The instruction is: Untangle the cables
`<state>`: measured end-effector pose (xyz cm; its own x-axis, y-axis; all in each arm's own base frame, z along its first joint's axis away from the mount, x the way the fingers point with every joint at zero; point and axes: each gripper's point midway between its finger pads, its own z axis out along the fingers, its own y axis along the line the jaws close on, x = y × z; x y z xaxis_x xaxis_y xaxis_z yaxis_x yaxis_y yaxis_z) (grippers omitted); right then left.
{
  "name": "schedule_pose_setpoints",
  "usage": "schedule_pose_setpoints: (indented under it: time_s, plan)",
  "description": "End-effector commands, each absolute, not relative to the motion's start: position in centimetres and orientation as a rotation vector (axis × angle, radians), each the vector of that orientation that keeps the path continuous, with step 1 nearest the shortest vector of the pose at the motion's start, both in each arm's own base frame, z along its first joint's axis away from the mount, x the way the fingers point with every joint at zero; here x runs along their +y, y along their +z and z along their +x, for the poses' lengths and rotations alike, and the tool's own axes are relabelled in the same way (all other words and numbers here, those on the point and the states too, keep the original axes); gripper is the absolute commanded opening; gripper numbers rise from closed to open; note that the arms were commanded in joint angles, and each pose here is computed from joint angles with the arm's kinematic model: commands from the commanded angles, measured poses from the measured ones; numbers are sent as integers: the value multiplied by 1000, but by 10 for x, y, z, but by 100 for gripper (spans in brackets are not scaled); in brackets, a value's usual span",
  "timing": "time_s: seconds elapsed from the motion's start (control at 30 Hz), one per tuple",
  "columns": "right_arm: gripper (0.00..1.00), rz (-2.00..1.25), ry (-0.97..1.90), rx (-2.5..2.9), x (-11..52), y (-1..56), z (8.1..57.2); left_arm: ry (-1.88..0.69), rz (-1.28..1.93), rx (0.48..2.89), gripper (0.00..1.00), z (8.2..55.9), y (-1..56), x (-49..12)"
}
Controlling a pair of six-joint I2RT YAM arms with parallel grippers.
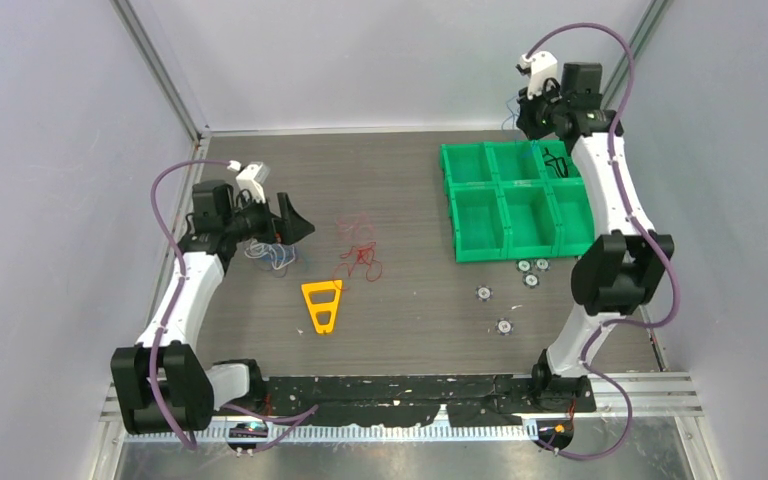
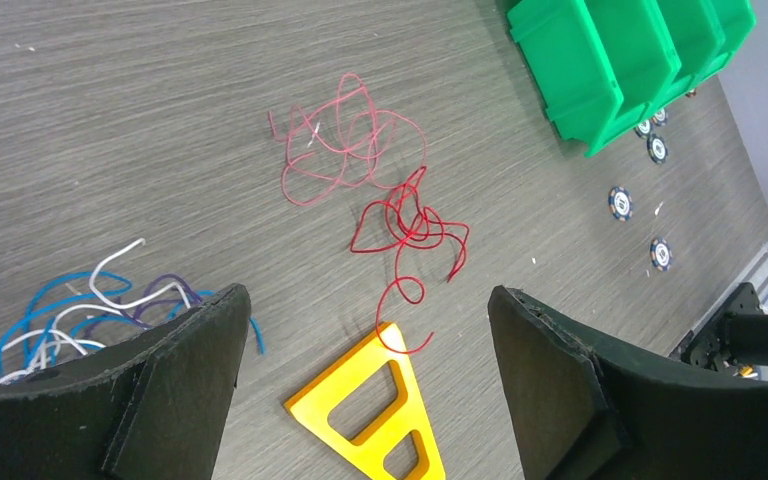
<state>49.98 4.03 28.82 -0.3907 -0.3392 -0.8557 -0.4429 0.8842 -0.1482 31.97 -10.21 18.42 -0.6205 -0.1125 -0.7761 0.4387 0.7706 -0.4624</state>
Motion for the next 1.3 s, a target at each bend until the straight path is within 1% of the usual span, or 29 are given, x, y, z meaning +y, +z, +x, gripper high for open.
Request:
schedule_pose_setpoints:
  time_s: [0.0, 0.07, 0.1, 0.13, 0.17, 0.3, 0.43, 0.8, 1.03, 1.23, 1.27]
  plan:
    - [5, -590, -59, 1941, 27, 279, 563, -728, 285, 2044, 91, 338, 207, -96]
    - [5, -582, -117, 1963, 18, 257, 582, -705, 286, 2054, 91, 339, 208, -93]
    - [5, -579, -140, 1937, 16, 256, 591, -694, 286, 2055, 92, 340, 208, -92]
    - [5, -557, -162, 1959, 1, 240, 597, -684, 287, 2056, 92, 341, 208, -90]
    - [5, -552, -187, 1924, -6, 241, 606, -674, 287, 2056, 92, 341, 209, -89]
    - [6, -604, -198, 1952, -8, 196, 620, -652, 284, 2077, 92, 341, 206, -86]
    - [5, -646, -170, 2016, -9, 164, 612, -637, 276, 2091, 92, 342, 204, -84]
    - [5, -766, -62, 2166, -14, 118, 570, -657, 266, 2096, 92, 342, 203, -86]
    - [5, -815, 23, 2248, -11, 106, 551, -651, 275, 2104, 92, 338, 202, -85]
    - [5, -835, 80, 2291, -7, 102, 547, -638, 279, 2114, 92, 337, 200, -84]
    - [11, -833, 74, 2288, -7, 105, 549, -637, 278, 2115, 92, 336, 199, -83]
